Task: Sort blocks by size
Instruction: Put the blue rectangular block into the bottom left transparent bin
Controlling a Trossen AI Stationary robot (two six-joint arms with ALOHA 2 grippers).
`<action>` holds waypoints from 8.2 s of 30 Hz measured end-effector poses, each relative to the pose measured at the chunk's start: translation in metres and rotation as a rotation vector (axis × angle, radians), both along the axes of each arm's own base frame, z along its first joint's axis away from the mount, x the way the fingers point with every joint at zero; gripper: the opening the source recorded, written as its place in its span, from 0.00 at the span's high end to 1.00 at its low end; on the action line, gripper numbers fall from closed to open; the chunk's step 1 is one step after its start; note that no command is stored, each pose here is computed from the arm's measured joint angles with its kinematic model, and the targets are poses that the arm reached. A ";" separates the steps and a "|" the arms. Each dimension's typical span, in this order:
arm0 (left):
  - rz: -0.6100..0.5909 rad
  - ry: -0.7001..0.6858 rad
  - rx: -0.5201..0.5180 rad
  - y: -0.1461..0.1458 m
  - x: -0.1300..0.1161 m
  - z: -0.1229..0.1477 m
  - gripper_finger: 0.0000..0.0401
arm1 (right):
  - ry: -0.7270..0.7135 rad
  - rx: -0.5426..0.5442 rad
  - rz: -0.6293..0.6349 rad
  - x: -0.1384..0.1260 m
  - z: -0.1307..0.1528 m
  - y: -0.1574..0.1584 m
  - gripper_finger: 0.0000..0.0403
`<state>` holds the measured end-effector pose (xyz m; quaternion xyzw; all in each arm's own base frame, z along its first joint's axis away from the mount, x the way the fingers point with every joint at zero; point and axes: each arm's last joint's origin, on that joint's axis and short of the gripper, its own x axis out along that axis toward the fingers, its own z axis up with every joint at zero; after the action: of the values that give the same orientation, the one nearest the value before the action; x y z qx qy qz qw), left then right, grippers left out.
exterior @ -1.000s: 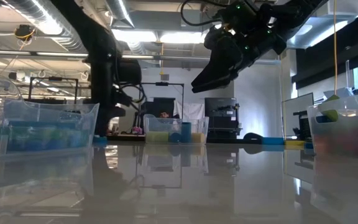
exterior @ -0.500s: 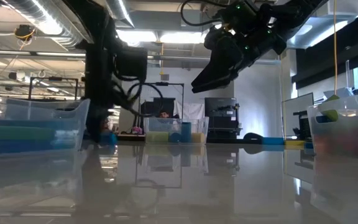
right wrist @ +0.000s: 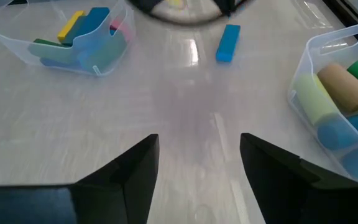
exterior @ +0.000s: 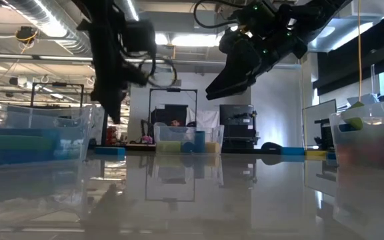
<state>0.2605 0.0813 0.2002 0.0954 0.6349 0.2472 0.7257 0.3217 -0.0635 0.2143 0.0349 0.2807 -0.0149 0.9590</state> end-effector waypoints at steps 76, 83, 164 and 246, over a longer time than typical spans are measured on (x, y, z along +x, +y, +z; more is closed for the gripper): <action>0.167 -0.275 -0.458 0.054 -0.044 -0.027 0.71 | 0.010 0.003 0.037 -0.001 -0.001 0.001 0.44; 0.098 -0.314 -0.462 0.023 -0.042 0.015 0.73 | 0.017 0.005 0.037 -0.001 -0.002 0.001 0.44; -0.018 -0.641 -0.478 -0.125 -0.073 0.008 0.48 | 1.084 0.116 -0.567 -0.129 -0.011 -0.110 0.44; 0.025 -0.888 -0.522 -0.113 -0.110 0.047 0.48 | -0.333 -0.033 0.173 0.057 0.029 0.056 0.68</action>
<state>0.1505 -0.0322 0.2476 -0.2105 0.3072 0.1059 0.9220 0.3784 -0.0076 0.2429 -0.0029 0.1197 0.0690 0.9904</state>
